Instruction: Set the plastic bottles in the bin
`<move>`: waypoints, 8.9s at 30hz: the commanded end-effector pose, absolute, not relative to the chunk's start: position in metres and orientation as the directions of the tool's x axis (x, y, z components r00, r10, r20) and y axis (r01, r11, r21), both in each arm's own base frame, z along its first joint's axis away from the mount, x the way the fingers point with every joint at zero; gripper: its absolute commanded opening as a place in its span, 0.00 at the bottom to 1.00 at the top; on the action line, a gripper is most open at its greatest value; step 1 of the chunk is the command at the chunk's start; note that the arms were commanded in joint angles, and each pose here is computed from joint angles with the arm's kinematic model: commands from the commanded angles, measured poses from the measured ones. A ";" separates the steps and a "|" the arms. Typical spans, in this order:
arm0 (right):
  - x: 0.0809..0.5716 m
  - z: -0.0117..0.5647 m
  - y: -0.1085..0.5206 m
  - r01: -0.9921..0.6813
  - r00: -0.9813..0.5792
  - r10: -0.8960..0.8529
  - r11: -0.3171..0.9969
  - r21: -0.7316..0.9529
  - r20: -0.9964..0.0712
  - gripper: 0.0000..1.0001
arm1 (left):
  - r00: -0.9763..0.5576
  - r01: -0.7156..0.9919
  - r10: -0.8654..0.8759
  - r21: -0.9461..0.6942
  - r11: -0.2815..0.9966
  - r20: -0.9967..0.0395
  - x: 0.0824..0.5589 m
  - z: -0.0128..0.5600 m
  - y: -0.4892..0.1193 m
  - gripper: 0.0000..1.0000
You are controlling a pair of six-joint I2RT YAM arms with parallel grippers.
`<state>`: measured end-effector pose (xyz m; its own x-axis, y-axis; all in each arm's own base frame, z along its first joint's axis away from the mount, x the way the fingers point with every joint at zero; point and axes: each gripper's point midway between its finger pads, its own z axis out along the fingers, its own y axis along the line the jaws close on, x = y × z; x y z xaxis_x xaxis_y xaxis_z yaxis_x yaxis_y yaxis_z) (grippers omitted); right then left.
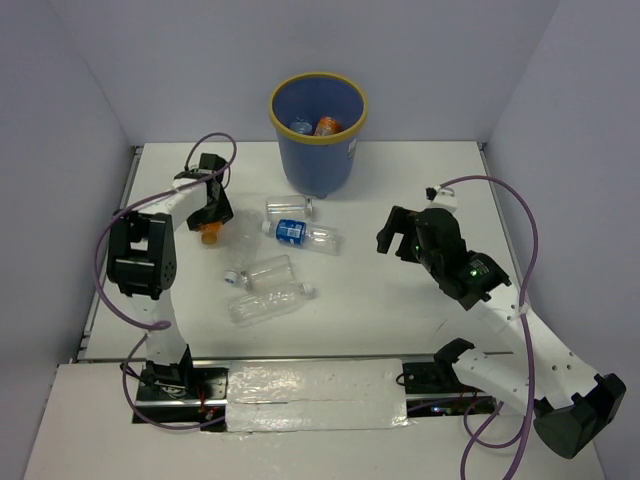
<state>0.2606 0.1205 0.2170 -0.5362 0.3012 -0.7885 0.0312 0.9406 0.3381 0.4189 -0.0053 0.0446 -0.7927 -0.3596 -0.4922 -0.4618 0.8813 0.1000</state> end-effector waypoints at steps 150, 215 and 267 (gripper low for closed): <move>0.289 0.151 0.295 0.125 -0.731 0.470 0.805 0.580 -0.495 1.00 | -0.489 -0.120 -0.219 -0.183 0.976 -0.844 0.273 0.282 -0.075 0.99; 0.234 0.114 0.337 0.165 -0.865 0.453 0.662 0.731 -0.215 0.51 | -0.689 0.016 -0.120 -0.180 0.983 -0.715 0.257 0.206 -0.104 0.99; 0.361 0.353 0.222 -0.126 -0.407 0.253 0.936 0.328 -0.878 1.00 | -0.761 -0.132 -0.352 -0.401 0.906 -0.545 0.247 0.179 -0.143 0.99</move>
<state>0.4078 0.2146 0.3928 -0.2536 0.1665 -0.9529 -0.0558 0.9809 0.1863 0.2496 -0.1554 0.1722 -0.7415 -0.5049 -0.4419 -0.2561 0.8217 -0.5092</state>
